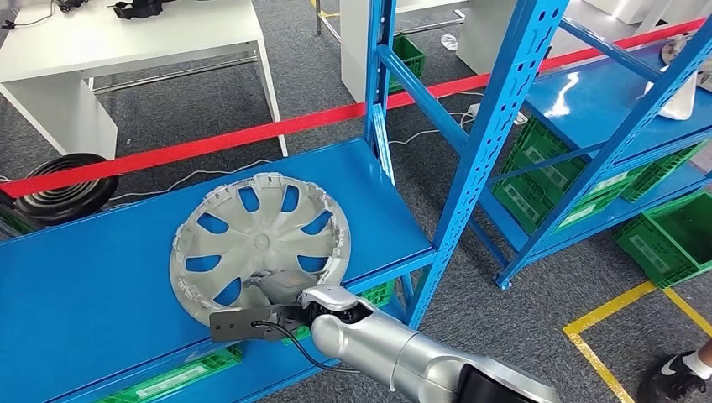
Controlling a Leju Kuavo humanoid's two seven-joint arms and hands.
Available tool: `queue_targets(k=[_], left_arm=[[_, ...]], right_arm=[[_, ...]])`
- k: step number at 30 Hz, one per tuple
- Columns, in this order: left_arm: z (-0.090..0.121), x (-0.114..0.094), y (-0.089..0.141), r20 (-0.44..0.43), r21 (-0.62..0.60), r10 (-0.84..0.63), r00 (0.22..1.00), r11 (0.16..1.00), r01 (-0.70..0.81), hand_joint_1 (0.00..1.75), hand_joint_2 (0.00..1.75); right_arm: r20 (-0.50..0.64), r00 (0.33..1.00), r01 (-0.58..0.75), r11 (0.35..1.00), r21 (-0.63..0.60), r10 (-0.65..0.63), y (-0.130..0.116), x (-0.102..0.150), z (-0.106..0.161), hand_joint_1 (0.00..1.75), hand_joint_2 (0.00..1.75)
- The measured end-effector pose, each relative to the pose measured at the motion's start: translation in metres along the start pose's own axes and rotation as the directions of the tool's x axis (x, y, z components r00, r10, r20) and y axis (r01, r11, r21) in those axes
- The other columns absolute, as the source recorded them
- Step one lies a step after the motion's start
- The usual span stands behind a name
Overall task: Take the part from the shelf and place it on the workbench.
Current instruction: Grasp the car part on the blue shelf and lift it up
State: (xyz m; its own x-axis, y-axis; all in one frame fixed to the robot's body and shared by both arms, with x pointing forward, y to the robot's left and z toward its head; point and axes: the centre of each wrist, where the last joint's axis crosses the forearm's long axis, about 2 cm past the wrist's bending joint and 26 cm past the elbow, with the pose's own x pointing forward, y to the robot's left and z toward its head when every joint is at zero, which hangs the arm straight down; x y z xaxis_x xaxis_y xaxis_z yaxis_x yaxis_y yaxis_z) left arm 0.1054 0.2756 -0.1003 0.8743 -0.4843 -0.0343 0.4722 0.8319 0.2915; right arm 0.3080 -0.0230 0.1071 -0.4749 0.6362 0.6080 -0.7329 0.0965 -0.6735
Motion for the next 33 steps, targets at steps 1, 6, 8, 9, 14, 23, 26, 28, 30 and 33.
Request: queue_targets(k=[1, 6, 8, 9, 14, 23, 26, 28, 30, 33], left_arm=[[0.0, 0.0, 0.0, 0.0, 0.0, 0.0, 1.0, 1.0, 0.0, 0.0, 0.0], [0.0, 0.0, 0.0, 0.001, 0.0, -0.004, 1.0, 1.0, 0.004, 0.0, 0.0], [0.0, 0.0, 0.0, 0.001, 0.001, -0.008, 1.0, 1.0, 0.008, 0.0, 0.0], [0.0, 0.0, 0.0, 0.002, 0.002, -0.01, 1.0, 1.0, 0.01, 0.0, 0.0], [0.0, 0.001, 0.0, 0.001, -0.001, -0.016, 1.0, 1.0, 0.016, 0.0, 0.0], [0.0, 0.001, 0.001, -0.001, 0.001, -0.023, 1.0, 1.0, 0.023, 0.0, 0.0], [0.0, 0.001, 0.001, -0.001, 0.002, -0.024, 1.0, 1.0, 0.024, 0.0, 0.0], [0.0, 0.002, 0.001, 0.0, 0.002, -0.026, 1.0, 1.0, 0.026, 0.0, 0.0], [0.0, 0.002, 0.001, 0.0, 0.003, -0.027, 1.0, 1.0, 0.027, 0.0, 0.0], [0.0, 0.002, 0.001, 0.0, 0.003, -0.027, 1.0, 1.0, 0.027, 0.0, 0.0]], right_arm=[[-0.003, 1.0, -0.001, 1.0, -0.002, 0.001, 0.0, 0.0, 0.0, 1.75, 1.75], [-0.018, 1.0, -0.003, 1.0, -0.008, 0.003, -0.001, -0.003, 0.001, 1.75, 1.75], [-0.024, 1.0, -0.002, 1.0, -0.01, 0.002, -0.002, -0.005, 0.001, 1.75, 1.75], [-0.025, 1.0, -0.002, 1.0, -0.011, 0.002, -0.002, -0.005, 0.002, 1.75, 1.75], [-0.031, 1.0, -0.002, 1.0, -0.012, 0.001, -0.002, -0.007, 0.002, 1.75, 1.75], [-0.038, 0.999, 0.002, 1.0, -0.013, -0.002, -0.002, -0.01, 0.003, 1.75, 1.75], [-0.039, 0.999, 0.002, 1.0, -0.012, -0.003, -0.002, -0.01, 0.003, 1.75, 1.75], [-0.039, 0.999, 0.003, 1.0, -0.012, -0.003, -0.002, -0.01, 0.003, 1.75, 1.75], [-0.04, 0.999, 0.003, 1.0, -0.012, -0.003, -0.002, -0.011, 0.004, 1.75, 1.75], [-0.04, 0.999, 0.003, 1.0, -0.012, -0.004, -0.002, -0.011, 0.004, 1.75, 1.75]])
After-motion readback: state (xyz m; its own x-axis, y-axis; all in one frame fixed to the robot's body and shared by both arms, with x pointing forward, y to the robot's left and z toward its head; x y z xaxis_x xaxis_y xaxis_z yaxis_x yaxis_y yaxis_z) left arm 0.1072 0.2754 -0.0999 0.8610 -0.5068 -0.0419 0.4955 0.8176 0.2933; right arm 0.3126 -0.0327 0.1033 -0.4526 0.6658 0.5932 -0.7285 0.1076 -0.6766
